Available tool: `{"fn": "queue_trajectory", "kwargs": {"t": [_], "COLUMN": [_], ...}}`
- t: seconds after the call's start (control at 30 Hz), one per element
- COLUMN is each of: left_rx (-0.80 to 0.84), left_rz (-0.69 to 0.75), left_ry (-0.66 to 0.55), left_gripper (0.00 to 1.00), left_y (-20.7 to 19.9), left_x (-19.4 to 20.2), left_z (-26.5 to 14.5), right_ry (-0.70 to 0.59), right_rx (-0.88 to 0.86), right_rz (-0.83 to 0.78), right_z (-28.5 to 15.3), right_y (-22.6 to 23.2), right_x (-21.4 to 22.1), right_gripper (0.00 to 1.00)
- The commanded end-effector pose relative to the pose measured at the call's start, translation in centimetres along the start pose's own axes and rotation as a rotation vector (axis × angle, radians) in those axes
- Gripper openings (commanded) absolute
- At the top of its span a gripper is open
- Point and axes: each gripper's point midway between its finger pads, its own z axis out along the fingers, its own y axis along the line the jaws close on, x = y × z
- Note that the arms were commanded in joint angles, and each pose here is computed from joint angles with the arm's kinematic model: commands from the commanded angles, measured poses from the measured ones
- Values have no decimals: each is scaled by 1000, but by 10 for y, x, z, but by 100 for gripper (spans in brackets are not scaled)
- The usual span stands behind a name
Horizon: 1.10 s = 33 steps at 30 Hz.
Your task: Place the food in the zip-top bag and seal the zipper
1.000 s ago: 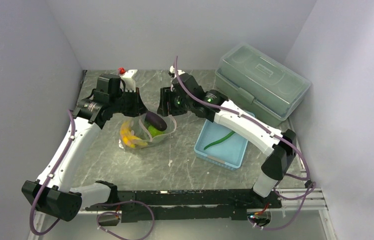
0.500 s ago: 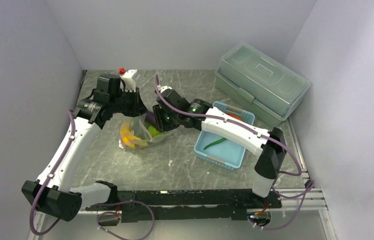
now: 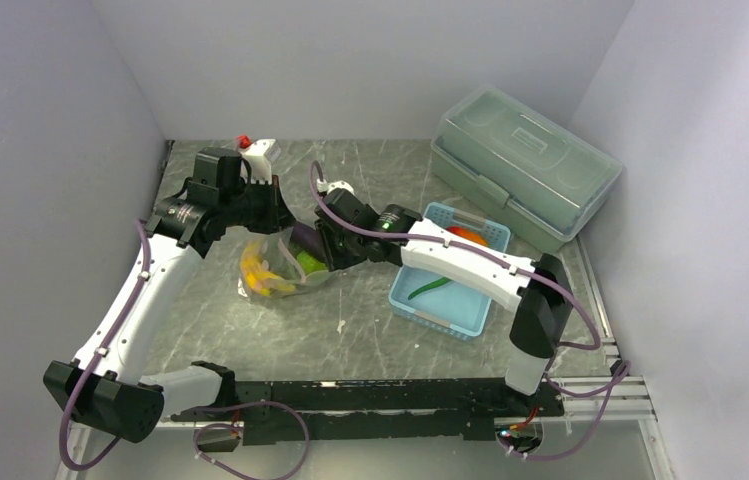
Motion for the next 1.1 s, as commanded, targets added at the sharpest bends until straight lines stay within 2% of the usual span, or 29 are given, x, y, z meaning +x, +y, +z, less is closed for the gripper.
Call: {"fn": "queue_trajectory", "kwargs": {"t": [0.0, 0.63, 1.07], "left_rx": [19, 52, 59], "left_rz": [39, 49, 48], "left_ry": [-47, -46, -44], "left_gripper": [0, 0, 0], "left_y": [-5, -11, -12], "left_x": [-11, -11, -10], "left_z": [-2, -4, -3], "right_ry": [-55, -197, -223], "right_rx": [-5, -80, -167], "right_rz": [6, -31, 1], "right_z": [-1, 18, 39], "right_y": [6, 34, 30], "right_x": [-15, -81, -96], "right_gripper": [36, 29, 24]}}
